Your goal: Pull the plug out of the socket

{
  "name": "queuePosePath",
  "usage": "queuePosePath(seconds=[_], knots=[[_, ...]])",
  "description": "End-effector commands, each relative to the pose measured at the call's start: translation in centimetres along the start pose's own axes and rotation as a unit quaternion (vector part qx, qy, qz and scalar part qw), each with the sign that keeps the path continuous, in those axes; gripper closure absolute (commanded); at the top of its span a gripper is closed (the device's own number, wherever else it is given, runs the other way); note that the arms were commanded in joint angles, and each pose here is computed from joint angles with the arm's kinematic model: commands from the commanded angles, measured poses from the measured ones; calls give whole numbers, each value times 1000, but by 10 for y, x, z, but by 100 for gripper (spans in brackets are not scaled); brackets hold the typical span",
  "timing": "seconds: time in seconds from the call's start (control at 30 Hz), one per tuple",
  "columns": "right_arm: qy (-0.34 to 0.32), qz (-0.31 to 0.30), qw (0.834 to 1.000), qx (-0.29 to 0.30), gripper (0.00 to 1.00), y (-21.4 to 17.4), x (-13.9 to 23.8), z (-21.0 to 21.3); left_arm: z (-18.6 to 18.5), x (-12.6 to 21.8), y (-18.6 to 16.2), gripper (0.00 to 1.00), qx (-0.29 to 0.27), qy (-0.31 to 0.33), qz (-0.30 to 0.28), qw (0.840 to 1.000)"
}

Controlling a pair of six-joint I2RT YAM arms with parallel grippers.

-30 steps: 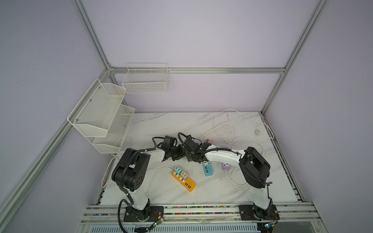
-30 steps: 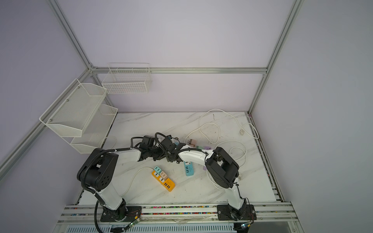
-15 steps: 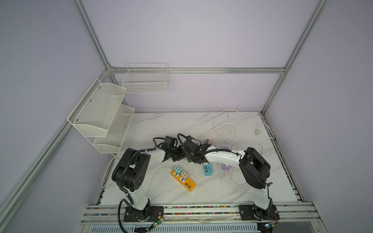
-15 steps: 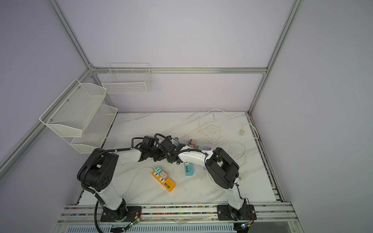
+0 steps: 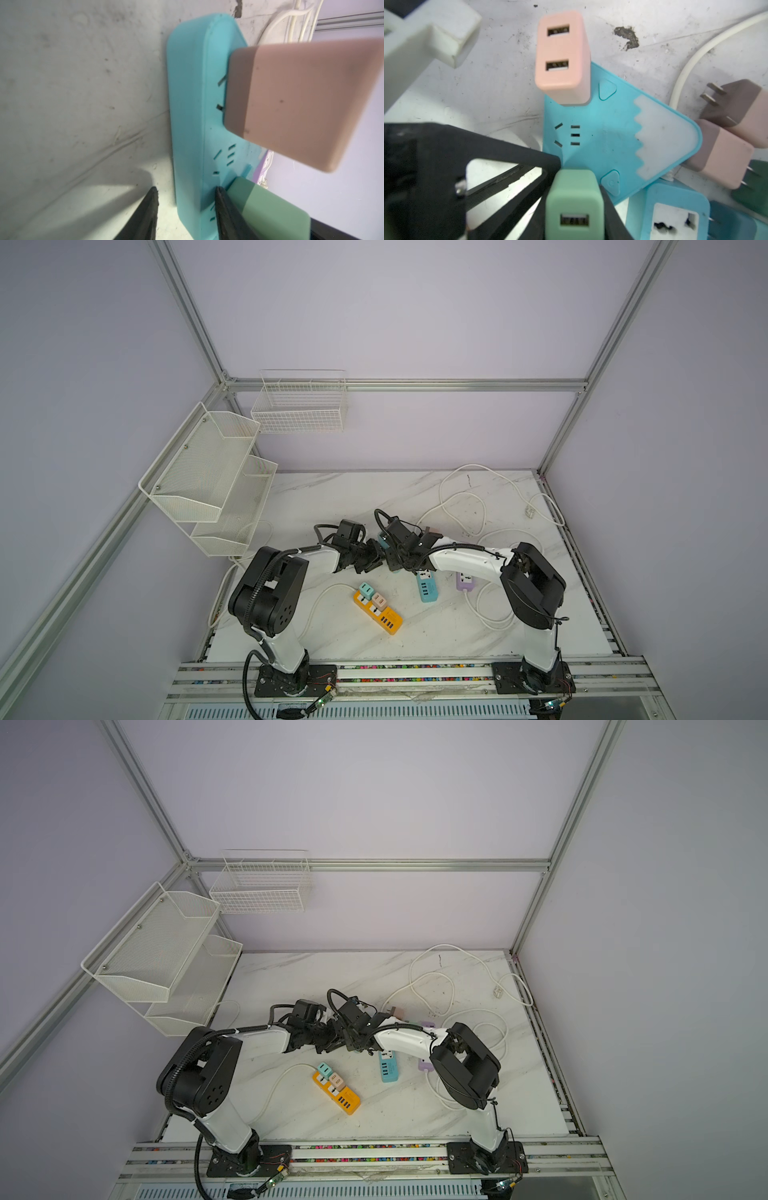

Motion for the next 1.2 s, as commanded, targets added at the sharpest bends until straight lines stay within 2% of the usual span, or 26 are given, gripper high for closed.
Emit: queuePosePath(seconds=[0.0, 0.3, 0.53, 0.77, 0.9, 1.17], knots=[[72, -14, 997, -19, 78, 13, 22, 13, -22, 16, 12, 53, -16, -63, -43, 997], [116, -14, 993, -27, 78, 20, 33, 15, -35, 19, 21, 51, -30, -97, -68, 993], [121, -21, 990, -64, 78, 34, 36, -3, -28, 26, 15, 45, -20, -76, -85, 993], [131, -36, 987, -80, 78, 45, 43, -7, -20, 27, 7, 42, -4, -69, -79, 994], [123, -35, 988, -90, 78, 46, 41, -12, -18, 31, 4, 41, 0, -63, -82, 995], [173, -27, 981, -87, 78, 46, 44, -6, -23, 25, 11, 43, 10, -93, -86, 992]])
Point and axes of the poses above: each gripper's point midway between its finger pads, its own x axis back along the fingers, its own z axis along the line the jaws close on, y = z × x, the point moved 10 cm from there along x, back along the fingers, and after that the axes turned 5 degrees about -x, right-handed, at the moved point
